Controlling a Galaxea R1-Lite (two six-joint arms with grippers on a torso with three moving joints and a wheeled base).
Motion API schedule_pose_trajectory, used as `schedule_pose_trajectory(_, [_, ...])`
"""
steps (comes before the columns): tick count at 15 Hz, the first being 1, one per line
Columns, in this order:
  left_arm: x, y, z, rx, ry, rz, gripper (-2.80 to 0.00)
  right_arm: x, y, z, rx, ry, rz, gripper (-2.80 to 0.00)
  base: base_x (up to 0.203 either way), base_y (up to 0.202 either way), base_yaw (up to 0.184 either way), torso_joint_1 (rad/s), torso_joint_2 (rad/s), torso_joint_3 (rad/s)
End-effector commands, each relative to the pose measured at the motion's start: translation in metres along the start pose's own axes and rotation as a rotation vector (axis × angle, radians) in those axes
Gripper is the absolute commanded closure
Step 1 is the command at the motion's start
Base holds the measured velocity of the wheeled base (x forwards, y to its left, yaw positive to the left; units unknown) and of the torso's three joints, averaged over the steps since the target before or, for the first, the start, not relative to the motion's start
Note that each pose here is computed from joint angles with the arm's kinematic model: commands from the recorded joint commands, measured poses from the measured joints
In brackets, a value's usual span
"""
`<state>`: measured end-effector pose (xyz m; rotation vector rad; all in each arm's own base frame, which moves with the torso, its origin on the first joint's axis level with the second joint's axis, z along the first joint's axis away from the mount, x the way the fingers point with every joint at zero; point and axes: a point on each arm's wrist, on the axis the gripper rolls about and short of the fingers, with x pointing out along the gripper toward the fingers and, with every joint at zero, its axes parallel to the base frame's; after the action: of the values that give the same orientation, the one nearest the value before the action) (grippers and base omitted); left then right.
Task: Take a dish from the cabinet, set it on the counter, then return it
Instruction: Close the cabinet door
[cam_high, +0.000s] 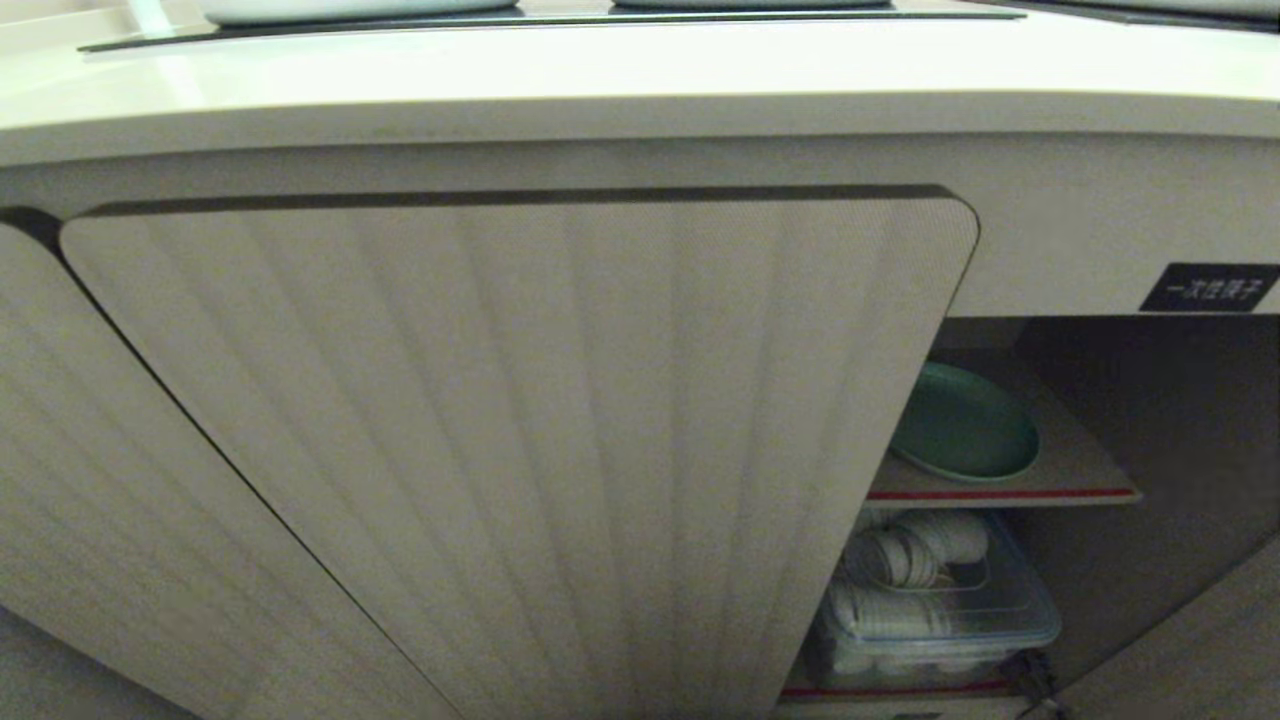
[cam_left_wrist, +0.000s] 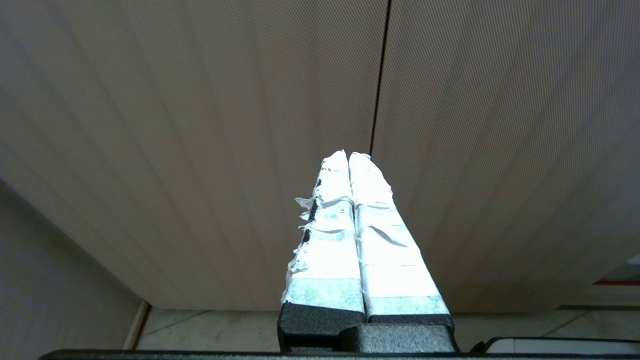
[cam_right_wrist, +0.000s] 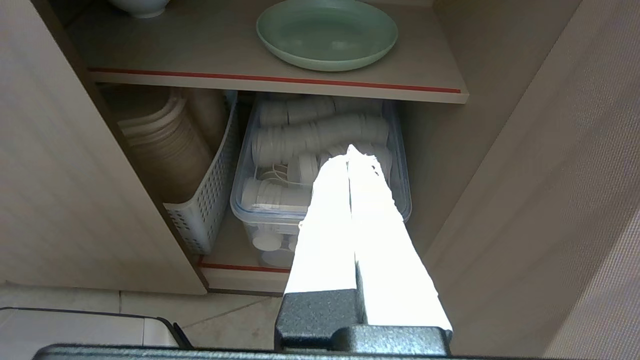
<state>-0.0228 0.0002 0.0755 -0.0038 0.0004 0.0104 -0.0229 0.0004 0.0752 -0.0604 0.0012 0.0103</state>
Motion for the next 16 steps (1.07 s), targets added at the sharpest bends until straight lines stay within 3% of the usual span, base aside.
schedule_pose_trajectory(1, [0.0000,0.0000,0.0000,-0.001,0.000,0.000,0.00,0.0001,0.0000,0.0000,-0.001,0.002,0.001,0.00,0.000,0.000,0.000,0.000,0.00,0.000])
schedule_pose_trajectory(11, [0.0000,0.0000,0.0000,-0.002,0.000,0.000,0.00,0.0001,0.0000,0.0000,-0.001,0.002,0.001,0.00,0.000,0.000,0.000,0.000,0.00,0.000])
schedule_pose_trajectory(16, [0.0000,0.0000,0.0000,-0.002,0.000,0.000,0.00,0.0001,0.0000,0.0000,-0.001,0.002,0.001,0.00,-0.164,0.000,0.001,0.004,0.00,0.002])
